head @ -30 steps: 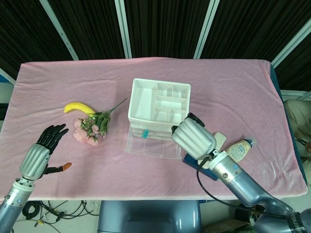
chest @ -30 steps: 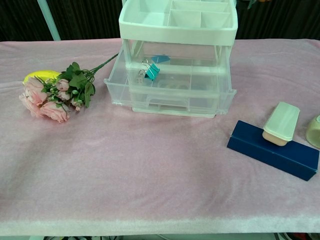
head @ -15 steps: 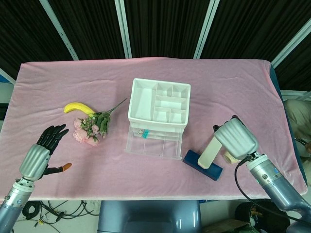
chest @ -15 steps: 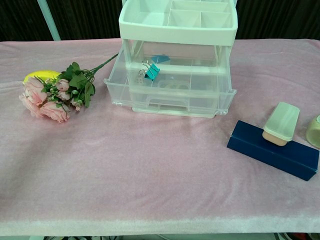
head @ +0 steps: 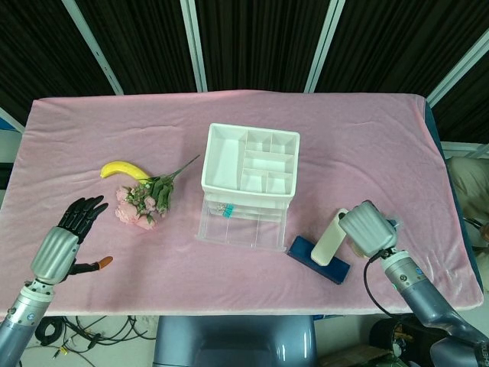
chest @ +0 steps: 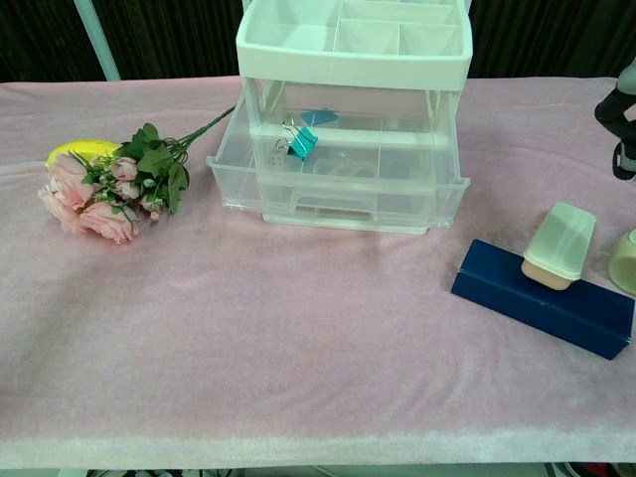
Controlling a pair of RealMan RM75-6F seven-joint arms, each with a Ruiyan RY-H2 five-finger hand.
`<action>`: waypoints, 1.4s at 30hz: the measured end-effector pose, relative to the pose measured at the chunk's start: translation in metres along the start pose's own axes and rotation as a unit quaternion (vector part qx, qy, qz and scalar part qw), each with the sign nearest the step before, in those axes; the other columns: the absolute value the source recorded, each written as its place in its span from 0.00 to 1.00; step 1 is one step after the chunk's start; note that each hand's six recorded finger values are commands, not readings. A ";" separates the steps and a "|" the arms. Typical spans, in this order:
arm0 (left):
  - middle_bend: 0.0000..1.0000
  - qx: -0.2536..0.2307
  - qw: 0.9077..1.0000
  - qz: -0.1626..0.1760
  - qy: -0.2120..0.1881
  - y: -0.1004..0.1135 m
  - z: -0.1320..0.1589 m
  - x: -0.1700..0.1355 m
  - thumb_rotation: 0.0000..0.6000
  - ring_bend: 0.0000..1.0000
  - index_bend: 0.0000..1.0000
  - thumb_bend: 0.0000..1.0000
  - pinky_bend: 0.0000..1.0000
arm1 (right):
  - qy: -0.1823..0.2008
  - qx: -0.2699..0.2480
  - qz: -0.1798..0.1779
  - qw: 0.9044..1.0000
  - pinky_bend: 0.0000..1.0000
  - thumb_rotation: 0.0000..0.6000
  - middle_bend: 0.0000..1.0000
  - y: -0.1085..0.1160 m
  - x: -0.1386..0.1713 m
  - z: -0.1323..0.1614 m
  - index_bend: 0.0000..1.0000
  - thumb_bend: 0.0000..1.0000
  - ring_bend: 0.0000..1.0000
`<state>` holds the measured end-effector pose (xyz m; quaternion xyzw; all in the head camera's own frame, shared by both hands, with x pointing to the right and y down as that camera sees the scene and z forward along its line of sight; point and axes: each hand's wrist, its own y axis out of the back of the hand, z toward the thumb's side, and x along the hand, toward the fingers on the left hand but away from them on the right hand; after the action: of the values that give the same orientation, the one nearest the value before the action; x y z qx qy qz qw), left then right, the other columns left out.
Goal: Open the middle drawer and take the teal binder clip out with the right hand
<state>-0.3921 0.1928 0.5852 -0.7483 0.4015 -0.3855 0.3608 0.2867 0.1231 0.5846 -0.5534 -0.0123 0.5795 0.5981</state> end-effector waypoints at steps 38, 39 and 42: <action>0.00 0.016 1.000 0.002 0.008 0.000 -0.001 -0.003 1.00 0.00 0.00 0.00 0.00 | -0.080 -0.068 -0.083 0.991 0.48 1.00 0.55 -0.011 0.040 -0.021 0.07 0.14 0.55; 0.00 0.019 1.000 0.003 0.010 0.001 -0.001 -0.003 1.00 0.00 0.00 0.00 0.00 | -0.088 -0.082 -0.093 0.988 0.40 1.00 0.44 -0.012 0.048 -0.023 0.02 0.13 0.44; 0.00 0.032 0.999 0.003 0.020 0.003 -0.003 -0.005 1.00 0.00 0.00 0.00 0.00 | -0.104 -0.124 -0.108 0.981 0.23 1.00 0.19 -0.017 0.070 -0.027 0.00 0.11 0.18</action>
<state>-0.3974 0.1956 0.5828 -0.7276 0.3984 -0.4114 0.3776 0.3386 0.1600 0.5419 -0.5553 -0.2057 0.5600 0.5794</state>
